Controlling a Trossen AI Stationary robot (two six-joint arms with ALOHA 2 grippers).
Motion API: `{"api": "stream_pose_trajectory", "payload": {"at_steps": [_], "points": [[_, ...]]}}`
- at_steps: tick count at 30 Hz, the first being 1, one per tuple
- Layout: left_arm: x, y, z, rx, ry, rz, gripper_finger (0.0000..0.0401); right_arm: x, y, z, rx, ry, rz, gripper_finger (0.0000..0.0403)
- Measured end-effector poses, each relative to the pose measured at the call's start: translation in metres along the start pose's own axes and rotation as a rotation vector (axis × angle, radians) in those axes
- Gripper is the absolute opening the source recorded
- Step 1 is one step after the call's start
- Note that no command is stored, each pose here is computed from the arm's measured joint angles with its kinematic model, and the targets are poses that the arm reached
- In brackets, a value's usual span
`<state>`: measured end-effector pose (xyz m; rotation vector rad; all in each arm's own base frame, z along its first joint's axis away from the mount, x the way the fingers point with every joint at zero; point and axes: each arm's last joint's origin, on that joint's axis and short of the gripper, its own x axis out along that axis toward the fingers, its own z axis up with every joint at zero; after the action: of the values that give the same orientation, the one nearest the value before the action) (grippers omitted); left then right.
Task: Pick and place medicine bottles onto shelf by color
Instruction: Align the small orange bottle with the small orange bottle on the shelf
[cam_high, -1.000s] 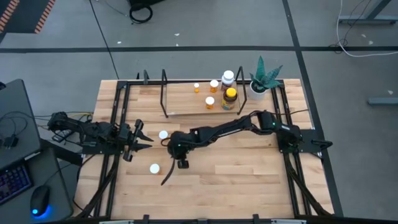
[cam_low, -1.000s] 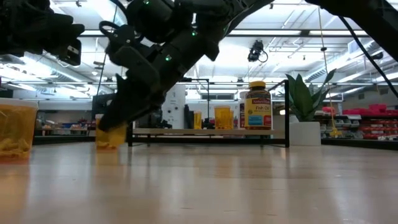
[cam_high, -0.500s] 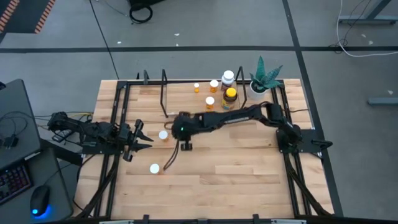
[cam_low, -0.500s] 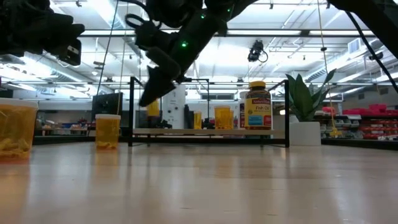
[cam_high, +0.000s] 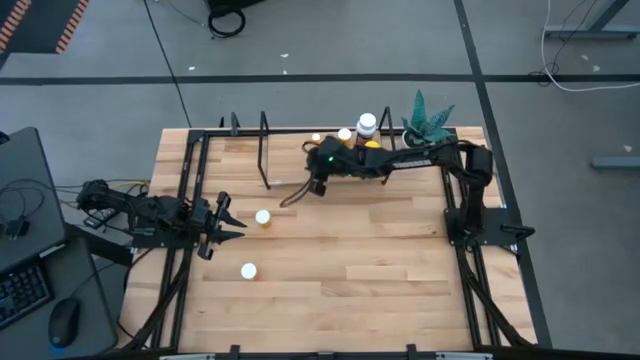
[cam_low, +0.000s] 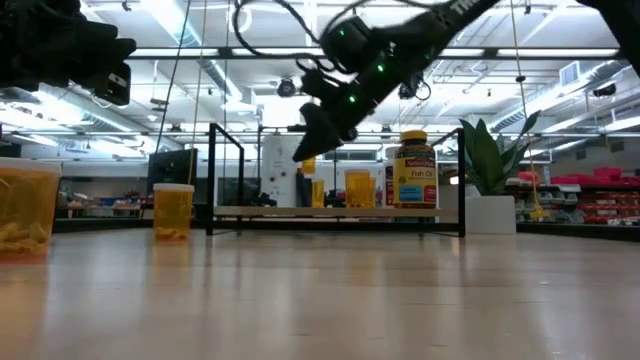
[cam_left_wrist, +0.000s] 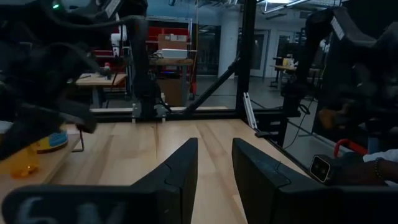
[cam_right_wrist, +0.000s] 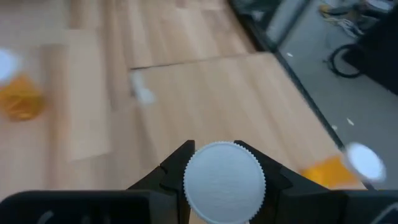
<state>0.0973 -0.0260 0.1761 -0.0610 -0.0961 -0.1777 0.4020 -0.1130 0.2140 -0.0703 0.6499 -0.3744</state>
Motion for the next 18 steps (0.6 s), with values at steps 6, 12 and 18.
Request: {"api": "stream_pose_trajectory", "payload": {"at_steps": [6, 12, 18], "points": [[0.000, 0.000, 0.000, 0.000, 0.000, 0.000, 0.0107, 0.016, -0.010, -0.022, 0.066, 0.014, 0.006, 0.0116], [0.000, 0.000, 0.000, 0.000, 0.000, 0.000, 0.0107, 0.036, 0.001, -0.035, 0.111, 0.043, -0.014, 0.0116], [0.000, 0.000, 0.000, 0.000, 0.001, 0.000, 0.0107, 0.040, 0.005, -0.034, 0.082, 0.046, -0.061, 0.0117]]}}
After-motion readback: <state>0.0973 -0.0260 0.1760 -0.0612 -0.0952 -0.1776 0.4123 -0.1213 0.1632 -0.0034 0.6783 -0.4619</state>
